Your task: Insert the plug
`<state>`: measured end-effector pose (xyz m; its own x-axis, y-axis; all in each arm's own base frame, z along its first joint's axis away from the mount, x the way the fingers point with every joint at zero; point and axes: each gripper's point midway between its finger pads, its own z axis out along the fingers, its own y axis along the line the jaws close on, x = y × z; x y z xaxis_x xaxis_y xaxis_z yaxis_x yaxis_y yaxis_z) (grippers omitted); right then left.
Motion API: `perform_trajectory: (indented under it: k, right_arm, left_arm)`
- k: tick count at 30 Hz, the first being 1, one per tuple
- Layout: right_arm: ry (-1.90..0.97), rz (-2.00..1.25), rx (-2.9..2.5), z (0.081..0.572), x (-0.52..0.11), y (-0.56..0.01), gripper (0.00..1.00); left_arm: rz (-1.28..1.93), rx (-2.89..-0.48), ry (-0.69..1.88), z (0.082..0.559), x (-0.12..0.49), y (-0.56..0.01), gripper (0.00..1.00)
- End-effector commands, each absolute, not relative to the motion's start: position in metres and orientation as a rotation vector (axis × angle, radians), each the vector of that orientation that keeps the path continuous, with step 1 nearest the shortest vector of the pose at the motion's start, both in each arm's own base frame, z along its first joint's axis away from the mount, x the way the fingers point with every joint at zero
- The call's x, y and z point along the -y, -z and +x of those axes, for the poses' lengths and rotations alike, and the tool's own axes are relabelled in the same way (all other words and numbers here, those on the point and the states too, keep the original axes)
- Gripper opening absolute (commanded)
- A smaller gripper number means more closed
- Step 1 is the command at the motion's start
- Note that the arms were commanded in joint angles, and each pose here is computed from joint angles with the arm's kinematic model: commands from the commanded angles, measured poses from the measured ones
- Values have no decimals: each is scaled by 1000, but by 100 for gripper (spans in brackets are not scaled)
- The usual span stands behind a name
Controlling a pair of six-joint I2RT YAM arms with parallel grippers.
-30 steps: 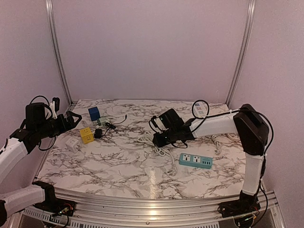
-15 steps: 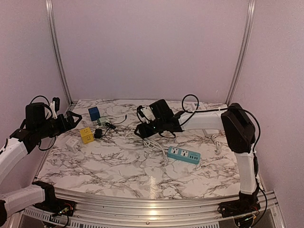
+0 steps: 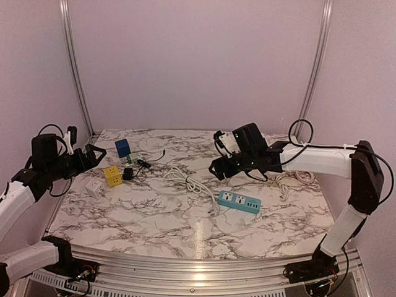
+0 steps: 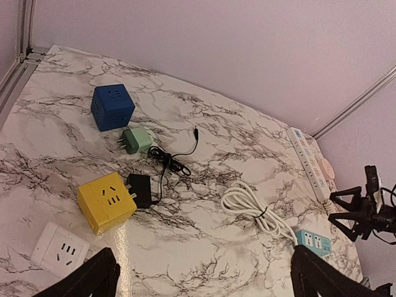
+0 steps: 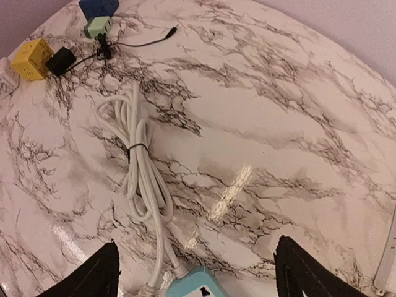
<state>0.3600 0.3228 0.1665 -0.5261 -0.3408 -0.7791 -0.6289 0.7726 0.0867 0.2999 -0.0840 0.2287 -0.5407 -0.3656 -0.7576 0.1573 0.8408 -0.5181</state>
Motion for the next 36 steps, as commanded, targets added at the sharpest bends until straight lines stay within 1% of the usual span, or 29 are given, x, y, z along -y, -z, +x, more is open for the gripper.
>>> perform_trajectory:
  k: [1,4,15,23,32,36]
  right_arm:
    - [-231,-750,-2327,339,-277,-126,83]
    - [-117,-753,-2369,336,-256,-116,85]
    - [-10,-969,-2506,309,-235,-96,86]
    - [-18,-1046,-2545,305,-228,-84,86]
    - [-158,-1158,-2590,295,-248,-60,86]
    - [-129,-1173,-2612,296,-243,-45,86]
  left_arm:
    - [-147,-2027,688,302,85,-229,99]
    - [-151,-2026,677,301,83,-230,99]
    - [-162,-2036,659,302,81,-226,99]
    - [-163,-2038,658,302,81,-226,99]
    - [-168,-2046,652,303,80,-223,99]
    - [-168,-2050,653,303,80,-223,99]
